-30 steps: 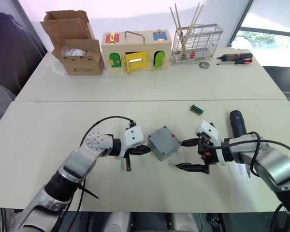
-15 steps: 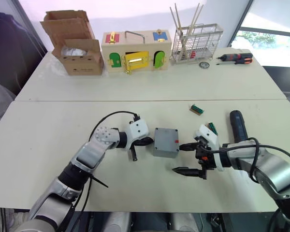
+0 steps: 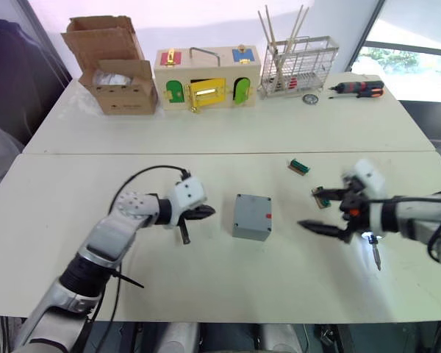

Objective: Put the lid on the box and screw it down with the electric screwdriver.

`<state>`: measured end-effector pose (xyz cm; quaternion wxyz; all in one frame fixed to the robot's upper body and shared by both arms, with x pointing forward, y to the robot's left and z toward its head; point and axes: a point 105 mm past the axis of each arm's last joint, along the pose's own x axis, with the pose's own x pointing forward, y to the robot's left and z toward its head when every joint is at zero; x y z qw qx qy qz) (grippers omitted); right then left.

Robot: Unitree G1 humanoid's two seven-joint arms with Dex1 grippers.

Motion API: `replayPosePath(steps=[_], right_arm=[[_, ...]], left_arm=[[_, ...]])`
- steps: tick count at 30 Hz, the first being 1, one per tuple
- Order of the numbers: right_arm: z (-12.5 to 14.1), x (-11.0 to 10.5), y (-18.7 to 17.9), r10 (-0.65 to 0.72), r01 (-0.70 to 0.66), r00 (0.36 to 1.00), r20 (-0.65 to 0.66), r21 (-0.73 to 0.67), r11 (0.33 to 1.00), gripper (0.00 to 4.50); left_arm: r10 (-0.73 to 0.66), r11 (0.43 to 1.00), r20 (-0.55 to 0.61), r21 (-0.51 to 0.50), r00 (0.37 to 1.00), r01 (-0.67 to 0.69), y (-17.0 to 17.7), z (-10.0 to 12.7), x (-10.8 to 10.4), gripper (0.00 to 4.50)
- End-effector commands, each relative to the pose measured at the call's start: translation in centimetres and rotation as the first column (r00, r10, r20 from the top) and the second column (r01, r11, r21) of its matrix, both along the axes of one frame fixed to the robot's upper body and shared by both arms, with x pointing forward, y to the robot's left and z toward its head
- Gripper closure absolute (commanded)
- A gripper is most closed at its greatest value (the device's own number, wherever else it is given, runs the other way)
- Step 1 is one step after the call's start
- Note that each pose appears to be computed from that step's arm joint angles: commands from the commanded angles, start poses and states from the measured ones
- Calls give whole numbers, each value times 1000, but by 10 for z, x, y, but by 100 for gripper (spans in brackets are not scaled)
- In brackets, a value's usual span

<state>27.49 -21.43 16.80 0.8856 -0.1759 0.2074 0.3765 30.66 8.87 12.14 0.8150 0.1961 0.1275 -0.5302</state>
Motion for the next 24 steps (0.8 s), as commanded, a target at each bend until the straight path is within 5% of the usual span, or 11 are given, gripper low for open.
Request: replayPosePath(steps=[1, 5, 10, 18, 24], right_arm=[[31, 21, -27, -165, 136, 977, 138, 200, 970, 3], [35, 59, -21, -268, 184, 936, 228, 332, 925, 3], [10, 95, -3, -293, 209, 919, 264, 305, 929, 3], [-13, 116, 7, -259, 185, 925, 280, 265, 946, 233], [-18, 128, 9, -252, 182, 923, 291, 247, 952, 233]], left_arm=[[-5, 993, 30, -115, 1000, 8, -2, 35, 0, 450], [-24, 989, 67, -145, 998, 33, -13, 51, 4, 450], [-56, 987, 90, -145, 994, 69, -28, 57, 0, 450], [-55, 987, 81, -146, 995, 67, -33, 55, -7, 450], [-35, 988, 75, -144, 997, 46, -32, 52, -8, 450]])
